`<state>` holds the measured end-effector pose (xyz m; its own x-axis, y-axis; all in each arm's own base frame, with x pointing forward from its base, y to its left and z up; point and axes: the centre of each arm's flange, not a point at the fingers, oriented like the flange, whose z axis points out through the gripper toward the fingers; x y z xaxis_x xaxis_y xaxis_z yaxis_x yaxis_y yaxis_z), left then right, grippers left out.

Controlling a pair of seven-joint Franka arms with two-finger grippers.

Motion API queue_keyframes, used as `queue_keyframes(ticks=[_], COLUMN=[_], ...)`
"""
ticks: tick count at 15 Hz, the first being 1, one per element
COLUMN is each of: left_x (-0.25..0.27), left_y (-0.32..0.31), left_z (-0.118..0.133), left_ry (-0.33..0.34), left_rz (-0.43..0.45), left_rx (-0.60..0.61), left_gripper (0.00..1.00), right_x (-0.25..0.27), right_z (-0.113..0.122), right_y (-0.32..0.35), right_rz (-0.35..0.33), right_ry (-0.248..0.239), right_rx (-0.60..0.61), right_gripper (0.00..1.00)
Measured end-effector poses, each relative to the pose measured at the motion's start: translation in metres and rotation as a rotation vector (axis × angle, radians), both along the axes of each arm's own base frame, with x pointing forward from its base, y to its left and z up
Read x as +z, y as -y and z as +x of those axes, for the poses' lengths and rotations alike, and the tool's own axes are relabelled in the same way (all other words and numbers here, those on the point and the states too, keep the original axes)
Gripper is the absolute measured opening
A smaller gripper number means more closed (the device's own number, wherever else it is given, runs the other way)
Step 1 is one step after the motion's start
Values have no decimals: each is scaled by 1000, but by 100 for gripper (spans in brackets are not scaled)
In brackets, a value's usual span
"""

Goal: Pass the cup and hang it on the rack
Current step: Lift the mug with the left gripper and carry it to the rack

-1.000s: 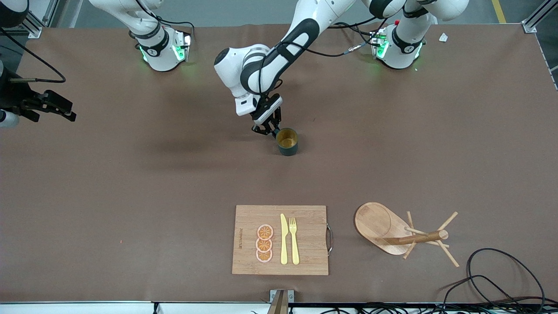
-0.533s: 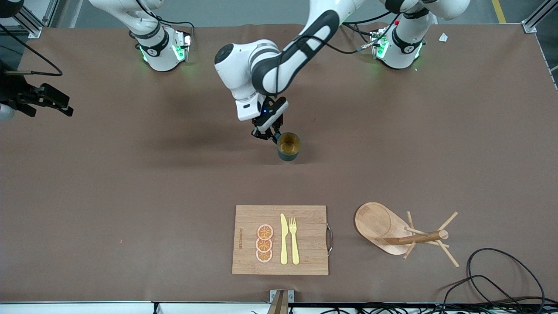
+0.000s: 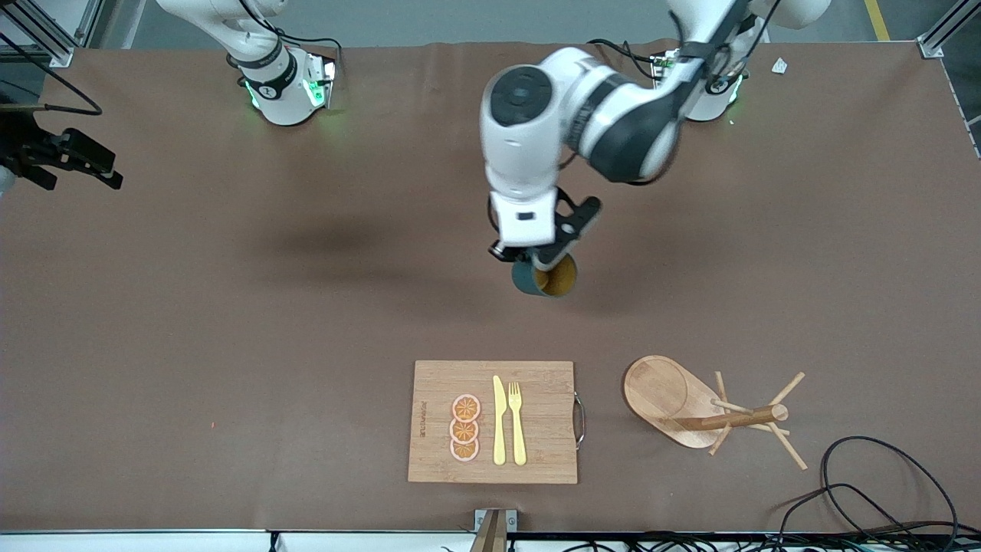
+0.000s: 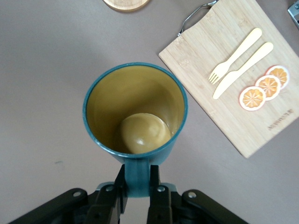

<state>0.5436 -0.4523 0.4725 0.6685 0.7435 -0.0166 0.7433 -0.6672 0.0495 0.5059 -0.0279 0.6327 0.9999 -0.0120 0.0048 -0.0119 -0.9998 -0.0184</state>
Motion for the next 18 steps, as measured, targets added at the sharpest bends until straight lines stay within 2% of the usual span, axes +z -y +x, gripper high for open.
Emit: queue_keyframes(ticks=[5, 7, 12, 14, 18], left_x=[31, 32, 26, 15, -5], left_y=[-102, -142, -257, -293, -332], left_z=[66, 89, 140, 153, 166], left_ry=[-102, -123, -140, -122, -81], left_rz=[-291, -390, -713, -763, -791], left_rx=[70, 103, 202, 215, 190], left_gripper=[21, 21, 21, 21, 21], right_x=[5, 6, 25, 31, 36], right_z=[-5, -6, -11, -11, -12], right_y=[-2, -1, 0, 1, 1], right_rz=[0, 1, 0, 0, -2], right_ry=[-2, -8, 5, 17, 13], right_rx=[3, 2, -2, -3, -3], right_gripper=[100, 100, 100, 100, 100])
